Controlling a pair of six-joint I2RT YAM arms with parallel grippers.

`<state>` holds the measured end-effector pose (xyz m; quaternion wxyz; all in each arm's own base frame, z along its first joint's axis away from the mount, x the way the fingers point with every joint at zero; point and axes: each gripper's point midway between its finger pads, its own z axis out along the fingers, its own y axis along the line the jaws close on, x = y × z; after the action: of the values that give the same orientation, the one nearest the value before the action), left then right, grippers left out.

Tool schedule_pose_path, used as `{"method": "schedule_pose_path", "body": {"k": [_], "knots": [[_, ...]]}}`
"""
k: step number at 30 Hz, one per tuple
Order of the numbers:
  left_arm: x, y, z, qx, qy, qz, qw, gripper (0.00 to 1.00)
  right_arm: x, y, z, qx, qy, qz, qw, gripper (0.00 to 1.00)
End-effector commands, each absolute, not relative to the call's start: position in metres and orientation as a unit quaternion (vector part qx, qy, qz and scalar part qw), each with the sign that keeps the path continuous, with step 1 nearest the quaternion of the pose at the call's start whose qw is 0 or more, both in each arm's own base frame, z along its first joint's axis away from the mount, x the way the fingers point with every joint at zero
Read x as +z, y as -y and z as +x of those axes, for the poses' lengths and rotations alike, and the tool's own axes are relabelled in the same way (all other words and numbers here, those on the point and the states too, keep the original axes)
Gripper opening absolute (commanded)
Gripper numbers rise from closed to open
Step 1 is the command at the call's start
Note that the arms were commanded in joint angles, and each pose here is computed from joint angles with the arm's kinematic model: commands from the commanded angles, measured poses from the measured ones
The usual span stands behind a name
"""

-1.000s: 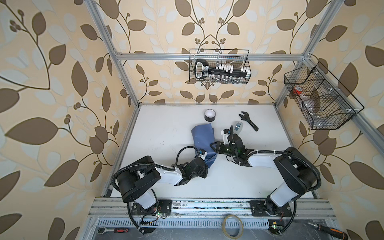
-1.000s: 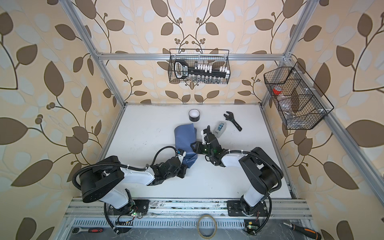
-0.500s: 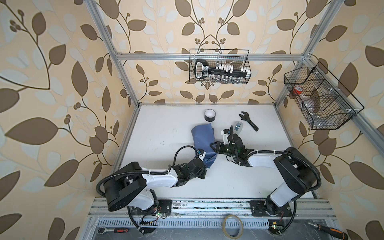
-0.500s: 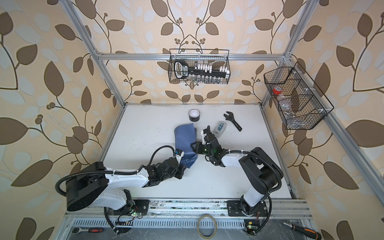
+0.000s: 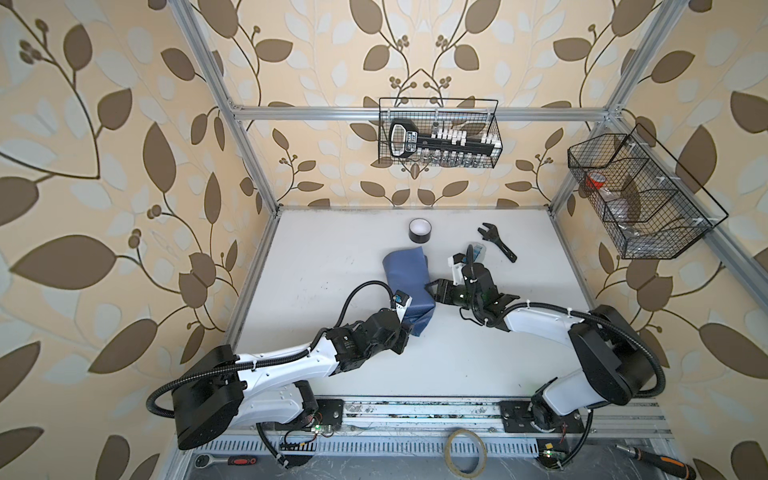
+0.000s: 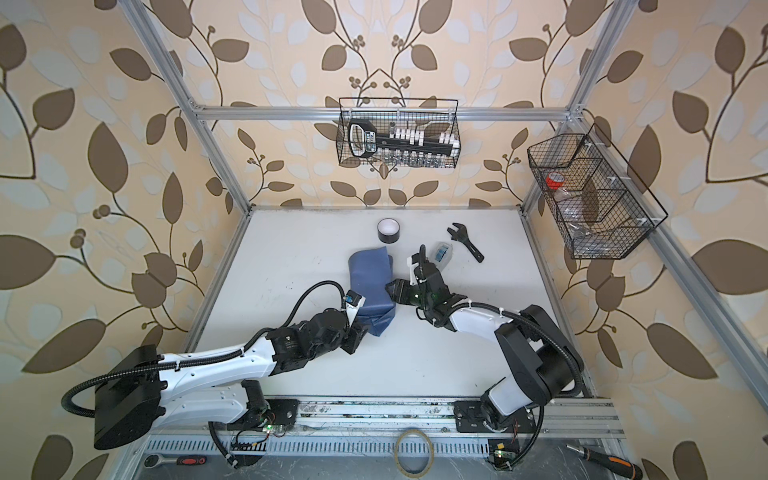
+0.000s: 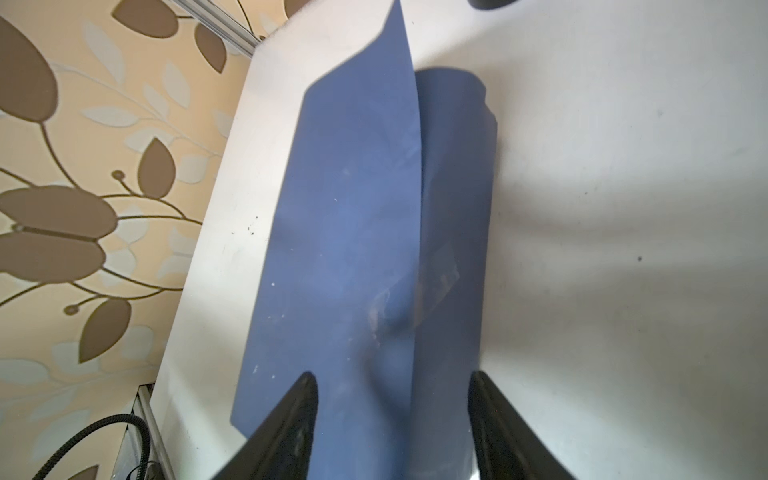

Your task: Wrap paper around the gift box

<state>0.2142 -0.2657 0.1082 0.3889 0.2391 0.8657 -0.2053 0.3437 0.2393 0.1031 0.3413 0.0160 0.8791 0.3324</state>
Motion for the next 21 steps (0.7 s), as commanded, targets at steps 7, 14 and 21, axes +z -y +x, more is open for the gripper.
{"method": "schedule_pose_path", "body": {"k": [7, 14, 21], "knots": [[0.102, 0.299, 0.214, -0.089, -0.806, 0.44, 0.385, 0.45, 0.134, -0.187, 0.327, 0.299, -0.873, 0.029, 0.385, 0.62], [0.062, 0.296, 0.223, 0.029, -0.787, 0.514, 0.341, 0.48, 0.125, -0.146, 0.316, 0.291, -0.873, 0.061, 0.387, 0.62], [0.048, 0.302, 0.224, 0.035, -0.787, 0.525, 0.322, 0.51, 0.118, -0.136, 0.312, 0.29, -0.874, 0.067, 0.383, 0.62]]}}
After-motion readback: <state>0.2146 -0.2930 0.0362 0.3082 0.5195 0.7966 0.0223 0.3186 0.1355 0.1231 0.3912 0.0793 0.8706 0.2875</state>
